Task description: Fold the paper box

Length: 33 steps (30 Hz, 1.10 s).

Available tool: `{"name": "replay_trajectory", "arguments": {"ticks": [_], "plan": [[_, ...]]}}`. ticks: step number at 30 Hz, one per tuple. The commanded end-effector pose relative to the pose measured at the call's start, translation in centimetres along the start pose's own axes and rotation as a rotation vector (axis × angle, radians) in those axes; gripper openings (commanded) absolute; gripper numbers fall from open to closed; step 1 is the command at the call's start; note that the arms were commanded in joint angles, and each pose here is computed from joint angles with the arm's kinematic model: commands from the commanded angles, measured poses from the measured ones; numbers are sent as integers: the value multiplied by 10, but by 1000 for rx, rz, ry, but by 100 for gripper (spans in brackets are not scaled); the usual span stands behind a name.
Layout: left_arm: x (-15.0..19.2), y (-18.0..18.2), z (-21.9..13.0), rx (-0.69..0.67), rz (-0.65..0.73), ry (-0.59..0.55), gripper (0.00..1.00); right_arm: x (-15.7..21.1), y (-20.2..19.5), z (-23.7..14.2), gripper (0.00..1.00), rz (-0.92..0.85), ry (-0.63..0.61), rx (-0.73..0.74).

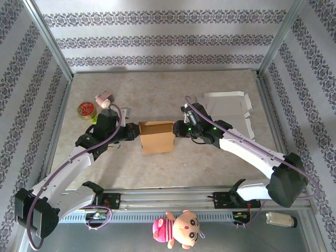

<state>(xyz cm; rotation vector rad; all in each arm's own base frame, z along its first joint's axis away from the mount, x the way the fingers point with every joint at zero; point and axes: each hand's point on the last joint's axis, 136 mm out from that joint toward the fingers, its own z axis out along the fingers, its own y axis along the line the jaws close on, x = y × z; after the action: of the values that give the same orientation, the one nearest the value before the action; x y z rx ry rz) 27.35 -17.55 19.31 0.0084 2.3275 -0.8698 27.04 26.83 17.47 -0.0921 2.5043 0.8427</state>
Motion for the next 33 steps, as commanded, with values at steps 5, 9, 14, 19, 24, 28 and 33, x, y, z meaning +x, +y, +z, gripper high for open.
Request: {"name": "replay_trajectory", "arguments": {"ticks": [5,9,14,19,24,28,33], "plan": [[7,-8,5,36,-30,30,4,29,-12,7,10,-29,78,55],[17,13,3,-64,-21,52,4,27,-12,6,10,-40,71,57],[35,35,6,-140,-35,83,4,27,-13,4,10,-49,64,61],[49,49,13,-170,-61,102,4,27,-14,6,10,-58,68,68],[60,56,18,-172,-80,105,4,30,-18,8,10,-64,74,79],[57,50,16,-153,-76,100,6,28,-16,5,15,-77,66,73],[42,38,6,-136,-52,64,18,17,1,-5,28,-99,40,24]]}}
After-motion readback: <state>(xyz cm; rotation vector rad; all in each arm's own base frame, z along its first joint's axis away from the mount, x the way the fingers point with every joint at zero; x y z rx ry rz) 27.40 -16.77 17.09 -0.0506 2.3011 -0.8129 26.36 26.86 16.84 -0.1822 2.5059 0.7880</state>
